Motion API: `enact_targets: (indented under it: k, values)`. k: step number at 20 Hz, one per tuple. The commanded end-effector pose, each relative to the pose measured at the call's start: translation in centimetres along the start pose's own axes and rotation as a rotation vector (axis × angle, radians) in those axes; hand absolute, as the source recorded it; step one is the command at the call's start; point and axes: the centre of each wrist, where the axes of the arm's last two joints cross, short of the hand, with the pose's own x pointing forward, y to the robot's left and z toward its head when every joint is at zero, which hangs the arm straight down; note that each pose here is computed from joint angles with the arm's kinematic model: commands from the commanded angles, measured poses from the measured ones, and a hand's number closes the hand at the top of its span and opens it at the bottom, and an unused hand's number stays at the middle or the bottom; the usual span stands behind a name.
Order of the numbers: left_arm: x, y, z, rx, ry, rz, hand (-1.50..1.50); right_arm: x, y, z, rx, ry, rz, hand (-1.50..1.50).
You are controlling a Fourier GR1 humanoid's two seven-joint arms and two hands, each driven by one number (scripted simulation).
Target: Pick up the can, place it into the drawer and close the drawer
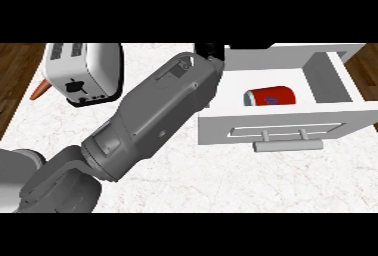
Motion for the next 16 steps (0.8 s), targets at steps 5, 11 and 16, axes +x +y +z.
enact_targets:
  k: [5, 11, 16]
  values:
    - [0.9, 0.1, -0.7, -0.003, 0.026, 0.035, -1.5, -0.3, 4.3, -4.9, 0.055, -0.027, 0.202, -1.5]
    - [-0.5, 0.9, 0.2, -0.011, 0.048, 0.017, -1.5, -1.7, 8.1, -8.9, 0.06, -0.041, 0.311, -1.5]
    - [0.5, -0.1, 0.1, 0.013, 0.044, 0.007, -1.5, -3.6, 12.6, -12.9, 0.145, -0.069, 0.436, -1.5]
